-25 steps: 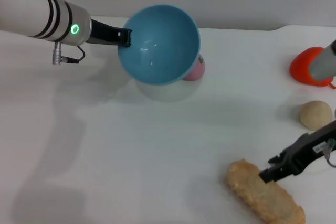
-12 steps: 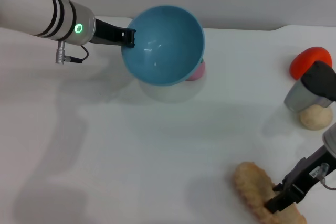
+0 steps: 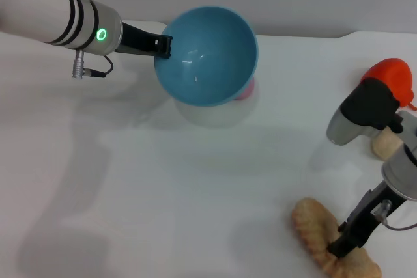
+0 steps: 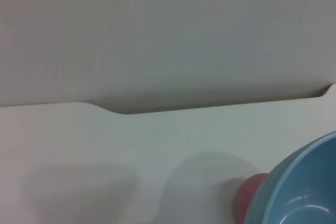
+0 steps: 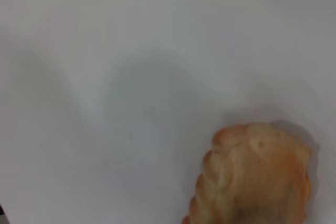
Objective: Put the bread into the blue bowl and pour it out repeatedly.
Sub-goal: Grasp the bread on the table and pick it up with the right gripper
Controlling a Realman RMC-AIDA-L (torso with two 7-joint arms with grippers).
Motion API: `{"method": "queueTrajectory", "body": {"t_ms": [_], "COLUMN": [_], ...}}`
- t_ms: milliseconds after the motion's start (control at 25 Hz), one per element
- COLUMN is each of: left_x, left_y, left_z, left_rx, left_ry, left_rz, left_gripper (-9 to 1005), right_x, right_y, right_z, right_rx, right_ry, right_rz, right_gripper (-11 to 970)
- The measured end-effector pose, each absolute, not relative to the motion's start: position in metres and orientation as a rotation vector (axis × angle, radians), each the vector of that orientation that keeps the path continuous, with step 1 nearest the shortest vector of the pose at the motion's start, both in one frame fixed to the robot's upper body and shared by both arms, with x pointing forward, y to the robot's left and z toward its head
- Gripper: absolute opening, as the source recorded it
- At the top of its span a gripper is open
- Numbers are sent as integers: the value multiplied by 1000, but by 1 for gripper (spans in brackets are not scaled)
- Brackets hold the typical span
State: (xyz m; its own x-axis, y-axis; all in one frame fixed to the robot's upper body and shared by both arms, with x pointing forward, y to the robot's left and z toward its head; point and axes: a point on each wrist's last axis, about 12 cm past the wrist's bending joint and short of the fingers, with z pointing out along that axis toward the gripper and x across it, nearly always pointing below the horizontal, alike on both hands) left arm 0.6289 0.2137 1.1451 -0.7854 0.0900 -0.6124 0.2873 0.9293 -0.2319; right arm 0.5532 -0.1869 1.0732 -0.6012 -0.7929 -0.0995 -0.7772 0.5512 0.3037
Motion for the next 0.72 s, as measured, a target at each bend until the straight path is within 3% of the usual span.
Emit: {"method": "queueTrajectory", "body": {"t_ms": [720], "left_x": [630], "left_y": [214], "left_z": [1146], "left_rx": [261], "left_ry": [2445], "left_rz": [-415], "left_gripper": [-2], "right_x": [556], "right_y": [-176], "right_z": [1072], "right_rx": [1373], "right_ry": [-2734], "right_rz": [-508], "right_gripper": [479]}}
